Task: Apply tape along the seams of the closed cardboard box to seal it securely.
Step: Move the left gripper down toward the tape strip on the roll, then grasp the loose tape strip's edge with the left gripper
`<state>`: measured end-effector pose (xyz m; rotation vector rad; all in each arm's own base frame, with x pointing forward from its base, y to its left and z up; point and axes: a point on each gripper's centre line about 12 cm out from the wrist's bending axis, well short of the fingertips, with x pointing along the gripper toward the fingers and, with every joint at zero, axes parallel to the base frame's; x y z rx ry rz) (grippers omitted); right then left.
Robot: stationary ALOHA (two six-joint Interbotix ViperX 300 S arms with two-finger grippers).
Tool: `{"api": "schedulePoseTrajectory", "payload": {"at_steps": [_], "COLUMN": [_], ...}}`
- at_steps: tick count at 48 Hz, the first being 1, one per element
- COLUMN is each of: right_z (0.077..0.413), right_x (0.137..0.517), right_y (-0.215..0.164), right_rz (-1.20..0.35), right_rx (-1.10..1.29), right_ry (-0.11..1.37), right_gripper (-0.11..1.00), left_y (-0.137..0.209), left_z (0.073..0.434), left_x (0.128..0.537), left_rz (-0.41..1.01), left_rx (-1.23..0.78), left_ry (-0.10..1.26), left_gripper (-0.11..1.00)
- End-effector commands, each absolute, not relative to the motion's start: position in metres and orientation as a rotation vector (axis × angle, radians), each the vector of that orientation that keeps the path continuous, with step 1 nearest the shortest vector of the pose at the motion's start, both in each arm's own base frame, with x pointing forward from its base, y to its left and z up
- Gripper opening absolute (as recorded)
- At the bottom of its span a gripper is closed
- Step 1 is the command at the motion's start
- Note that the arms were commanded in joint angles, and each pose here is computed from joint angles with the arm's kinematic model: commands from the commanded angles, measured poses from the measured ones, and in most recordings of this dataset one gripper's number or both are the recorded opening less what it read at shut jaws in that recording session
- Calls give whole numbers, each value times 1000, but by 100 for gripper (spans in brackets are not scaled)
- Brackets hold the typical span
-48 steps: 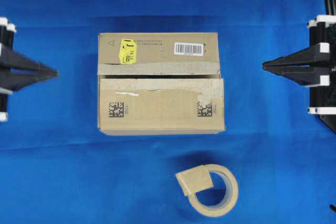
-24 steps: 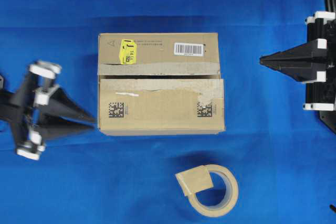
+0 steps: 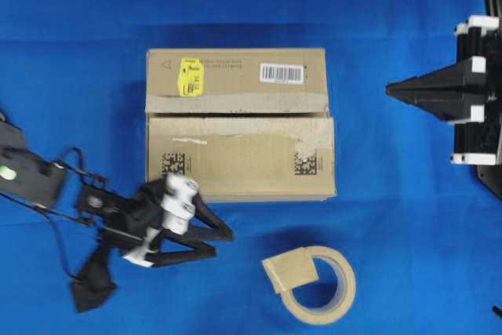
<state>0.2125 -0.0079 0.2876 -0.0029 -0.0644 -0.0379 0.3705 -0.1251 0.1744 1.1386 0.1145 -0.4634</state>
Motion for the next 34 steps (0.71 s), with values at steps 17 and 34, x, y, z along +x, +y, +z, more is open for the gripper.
{"api": "schedulePoseTrajectory", "payload": {"at_steps": [17, 34], "right_z": [293, 287], "right_x": [216, 217], "right_y": [-8, -8], "right_rz": [-38, -38], "right_rx": [-11, -10], "right_ry": [-77, -50], "right_gripper": [-2, -2], "left_y": [-142, -147], "left_z": [134, 131], "left_x": [428, 440], "left_rz": [-526, -496], "left_rx": [1238, 1256], "left_ry": [184, 130], "left_gripper": [66, 65]}}
